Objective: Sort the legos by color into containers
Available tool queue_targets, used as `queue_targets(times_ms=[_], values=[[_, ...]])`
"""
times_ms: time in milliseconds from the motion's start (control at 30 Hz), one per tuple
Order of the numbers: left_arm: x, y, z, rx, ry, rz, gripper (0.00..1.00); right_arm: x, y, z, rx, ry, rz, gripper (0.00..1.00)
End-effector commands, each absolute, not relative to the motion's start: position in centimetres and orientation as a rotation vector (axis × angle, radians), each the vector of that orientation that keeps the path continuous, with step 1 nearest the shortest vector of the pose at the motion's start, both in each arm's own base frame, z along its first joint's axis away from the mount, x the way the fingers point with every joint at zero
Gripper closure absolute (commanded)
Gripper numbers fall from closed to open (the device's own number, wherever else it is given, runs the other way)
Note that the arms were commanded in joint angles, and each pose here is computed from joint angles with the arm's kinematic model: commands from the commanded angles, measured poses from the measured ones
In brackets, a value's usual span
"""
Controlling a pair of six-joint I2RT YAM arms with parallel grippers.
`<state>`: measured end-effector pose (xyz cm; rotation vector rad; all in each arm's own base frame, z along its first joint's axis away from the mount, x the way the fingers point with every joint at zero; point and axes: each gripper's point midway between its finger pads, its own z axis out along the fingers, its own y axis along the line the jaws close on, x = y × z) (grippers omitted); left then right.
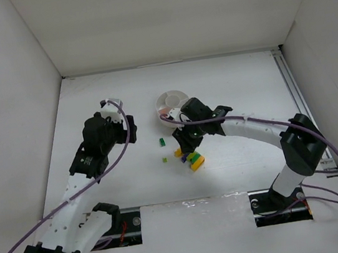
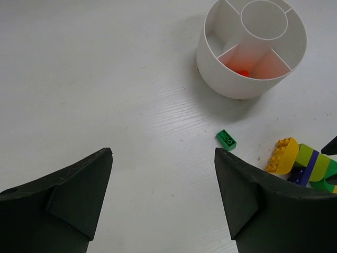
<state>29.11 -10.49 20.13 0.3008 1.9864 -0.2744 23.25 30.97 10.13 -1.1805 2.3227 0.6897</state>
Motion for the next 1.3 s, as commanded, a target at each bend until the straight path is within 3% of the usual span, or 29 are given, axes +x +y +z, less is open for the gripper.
queue_targets(times_ms=[0, 233, 533, 700, 867, 933, 1267], values=[[29.1, -10.1, 21.1, 0.315, 1.941, -0.245, 0.24, 24.5, 31.7, 9.9, -1.056, 2.337, 0.63, 0.52], [29.0, -10.1, 20.9, 0.365, 1.93, -0.224, 0.24, 24.1, 32.3, 8.2, -1.261, 2.275, 0.616, 0.51], [27.6, -12.0, 21.5, 0.545, 1.903, -0.317, 0.23, 24.4, 31.8, 12.1, -1.725, 1.717, 0.509, 0.57], [27.2, -12.5, 21.8, 0.562, 1.899, -0.364, 0.22, 23.2, 31.6, 11.5, -1.949, 1.569, 0.556, 0.47], [28.0, -11.0, 23.2, 0.423, 1.893, -0.379, 0.1, 24.0, 31.6, 10.6, -2.016, 1.498, 0.495, 0.4], [27.9, -10.8, 23.5, 0.411, 1.897, -0.394, 0.04, 24.5, 31.8, 9.5, -2.04, 1.502, 0.483, 0.4], [28.0, -10.8, 23.6, 0.389, 1.925, -0.411, 0.02, 25.7, 33.7, 9.5, -2.099, 1.432, 0.555, 0.49]])
